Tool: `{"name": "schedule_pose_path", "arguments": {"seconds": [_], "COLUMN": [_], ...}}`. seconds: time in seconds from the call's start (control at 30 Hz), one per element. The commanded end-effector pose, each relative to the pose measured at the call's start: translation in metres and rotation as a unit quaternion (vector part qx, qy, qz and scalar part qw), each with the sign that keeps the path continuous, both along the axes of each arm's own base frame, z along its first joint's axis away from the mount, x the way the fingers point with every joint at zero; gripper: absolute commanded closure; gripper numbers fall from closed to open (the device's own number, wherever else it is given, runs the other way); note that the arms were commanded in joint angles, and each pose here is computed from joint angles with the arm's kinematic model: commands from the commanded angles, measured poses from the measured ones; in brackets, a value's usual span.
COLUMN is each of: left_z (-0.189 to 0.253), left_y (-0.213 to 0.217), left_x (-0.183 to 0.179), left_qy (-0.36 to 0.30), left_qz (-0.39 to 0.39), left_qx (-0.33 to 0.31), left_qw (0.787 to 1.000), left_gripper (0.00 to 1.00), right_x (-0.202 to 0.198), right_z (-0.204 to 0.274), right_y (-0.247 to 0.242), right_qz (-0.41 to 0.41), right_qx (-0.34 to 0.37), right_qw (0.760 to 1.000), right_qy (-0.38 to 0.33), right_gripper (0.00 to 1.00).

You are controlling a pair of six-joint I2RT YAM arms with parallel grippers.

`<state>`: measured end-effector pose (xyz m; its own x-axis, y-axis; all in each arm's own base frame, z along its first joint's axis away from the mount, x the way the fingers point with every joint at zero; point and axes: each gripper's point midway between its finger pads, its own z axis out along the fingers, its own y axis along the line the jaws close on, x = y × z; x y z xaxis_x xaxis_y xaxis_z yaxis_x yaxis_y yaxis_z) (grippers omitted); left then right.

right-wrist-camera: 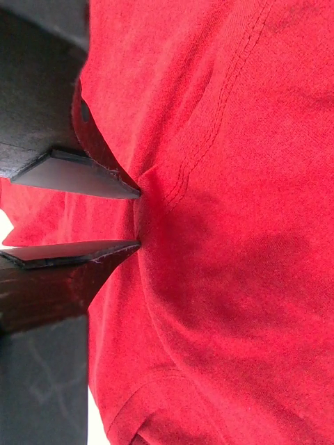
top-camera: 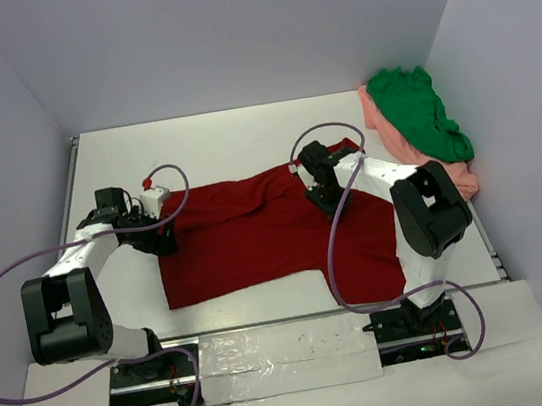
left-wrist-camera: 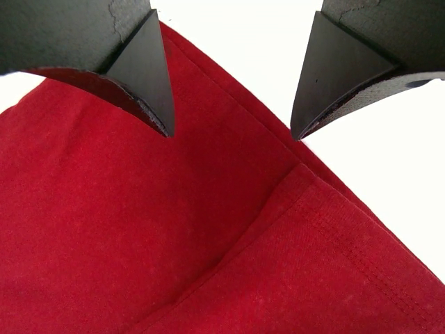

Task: Fold and stack the t-shirts
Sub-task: Fold the flattened tshirt in 1/3 of the way

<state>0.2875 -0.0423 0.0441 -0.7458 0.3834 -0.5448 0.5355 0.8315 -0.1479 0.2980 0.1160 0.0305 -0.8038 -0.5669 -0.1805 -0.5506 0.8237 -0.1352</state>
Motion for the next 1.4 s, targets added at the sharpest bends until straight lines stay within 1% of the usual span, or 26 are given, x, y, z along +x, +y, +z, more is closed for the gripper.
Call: {"name": "schedule_pose_path", "arguments": {"seconds": [0.0, 0.13, 0.23, 0.33, 0.37, 0.43, 0.47, 0.57, 0.7, 0.73, 0.77, 0.8, 0.83, 0.9, 1.07, 1.37], "left_z": [0.009, 0.009, 0.008, 0.007, 0.006, 0.006, 0.005, 0.004, 0.005, 0.005, 0.005, 0.006, 0.005, 0.005, 0.007, 0.011], "left_y": [-0.003, -0.003, -0.004, -0.004, -0.004, -0.004, -0.004, -0.004, -0.005, -0.005, -0.005, -0.005, -0.005, -0.006, -0.006, -0.005], "left_x": [0.008, 0.009, 0.01, 0.009, 0.008, 0.008, 0.008, 0.007, 0.006, 0.006, 0.007, 0.006, 0.007, 0.006, 0.006, 0.006], "left_qy": [-0.03, -0.031, -0.031, -0.031, -0.03, -0.031, -0.03, -0.03, -0.031, -0.031, -0.032, -0.032, -0.032, -0.03, -0.033, -0.037], "left_qz": [-0.008, -0.009, -0.01, -0.01, -0.01, -0.009, -0.009, -0.009, -0.008, -0.008, -0.009, -0.008, -0.007, -0.008, -0.006, -0.008], "left_qx": [-0.01, -0.01, -0.012, -0.014, -0.013, -0.013, -0.014, -0.014, -0.014, -0.015, -0.016, -0.017, -0.017, -0.02, -0.02, -0.017], "left_qw": [0.999, 0.999, 0.999, 0.999, 0.999, 0.999, 0.999, 0.999, 0.999, 0.999, 0.999, 0.999, 0.999, 0.999, 0.999, 0.999], "left_gripper": [0.24, 0.24, 0.24, 0.24, 0.24, 0.25, 0.25, 0.25, 0.25, 0.25, 0.25, 0.25, 0.25, 0.25, 0.25, 0.25], "right_x": [0.011, 0.008, 0.006, 0.004, 0.004, 0.002, 0.001, 0.0, 0.006, 0.008, 0.007, 0.006, 0.008, 0.009, 0.01, 0.003], "right_z": [0.006, 0.001, -0.003, -0.006, -0.007, -0.009, -0.01, -0.011, -0.004, 0.001, 0.004, 0.006, 0.014, 0.02, 0.032, 0.021], "right_y": [0.008, 0.007, 0.007, 0.004, 0.004, 0.003, 0.001, -0.001, -0.008, -0.007, -0.004, 0.001, 0.005, 0.009, 0.017, 0.018], "right_qz": [-0.009, -0.012, -0.011, -0.012, -0.012, -0.01, -0.01, -0.011, -0.02, -0.02, -0.016, -0.012, -0.009, -0.006, -0.003, -0.005], "right_qx": [0.02, 0.02, 0.017, 0.012, 0.01, 0.006, 0.002, -0.003, -0.02, -0.013, -0.004, 0.011, 0.024, 0.037, 0.056, 0.051], "right_qw": [1.0, 1.0, 1.0, 1.0, 1.0, 1.0, 1.0, 1.0, 0.999, 0.999, 1.0, 1.0, 0.999, 0.998, 0.997, 0.998], "right_qy": [-0.021, -0.011, -0.005, 0.001, 0.001, 0.006, 0.007, 0.007, -0.016, -0.024, -0.025, -0.024, -0.037, -0.046, -0.059, -0.034], "right_gripper": [0.62, 0.63, 0.68, 0.81, 0.88, 0.98, 1.0, 1.0, 1.0, 1.0, 0.96, 0.88, 0.76, 0.67, 0.59, 0.58]}}
